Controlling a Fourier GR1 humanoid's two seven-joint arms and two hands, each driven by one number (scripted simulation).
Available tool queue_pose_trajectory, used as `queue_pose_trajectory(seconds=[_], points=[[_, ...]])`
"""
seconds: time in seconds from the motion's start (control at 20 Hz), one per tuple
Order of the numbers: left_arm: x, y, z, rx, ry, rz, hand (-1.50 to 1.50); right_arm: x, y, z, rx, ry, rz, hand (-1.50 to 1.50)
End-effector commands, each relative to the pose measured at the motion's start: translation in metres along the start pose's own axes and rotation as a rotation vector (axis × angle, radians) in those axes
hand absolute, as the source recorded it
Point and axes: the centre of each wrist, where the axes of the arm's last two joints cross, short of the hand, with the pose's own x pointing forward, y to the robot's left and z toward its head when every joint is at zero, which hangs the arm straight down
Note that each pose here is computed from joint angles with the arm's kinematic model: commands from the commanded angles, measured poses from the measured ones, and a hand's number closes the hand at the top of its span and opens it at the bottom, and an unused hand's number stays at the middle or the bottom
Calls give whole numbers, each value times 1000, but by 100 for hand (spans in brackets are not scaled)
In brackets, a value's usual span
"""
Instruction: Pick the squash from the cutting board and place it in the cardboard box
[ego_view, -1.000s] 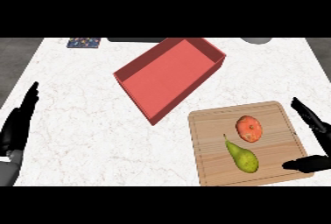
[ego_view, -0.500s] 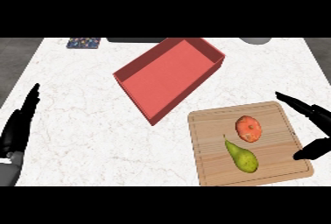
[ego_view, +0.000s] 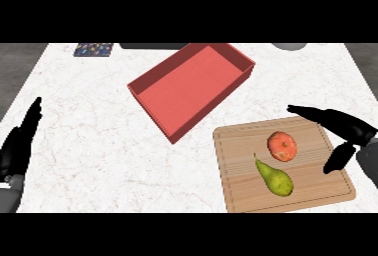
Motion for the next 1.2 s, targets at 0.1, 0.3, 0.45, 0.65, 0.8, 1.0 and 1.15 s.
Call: queue_pose_trajectory(seconds=[0.1,0.3,0.45,0.65,0.8,1.0,1.15], points=[[-3,-1,0,-4,9,-3,0,18,6,-39,50,48,67,-150],[4,-5,6,20,-3,1,0,16,17,-47,48,52,48,-150],[5,13,-5,3,6,13,0,33,26,-35,62,41,49,-150],[0,5,2,-4,2,2,0,19,21,-41,48,1,18,-150],[-9,25,1,15,7,0,0,29,30,-33,56,-17,14,-150],[13,-14,-13,-12,2,14,0,27,12,-28,68,-86,-8,-150],[-6,4,16,5,20,8,0,57,17,-33,50,-103,2,-150]])
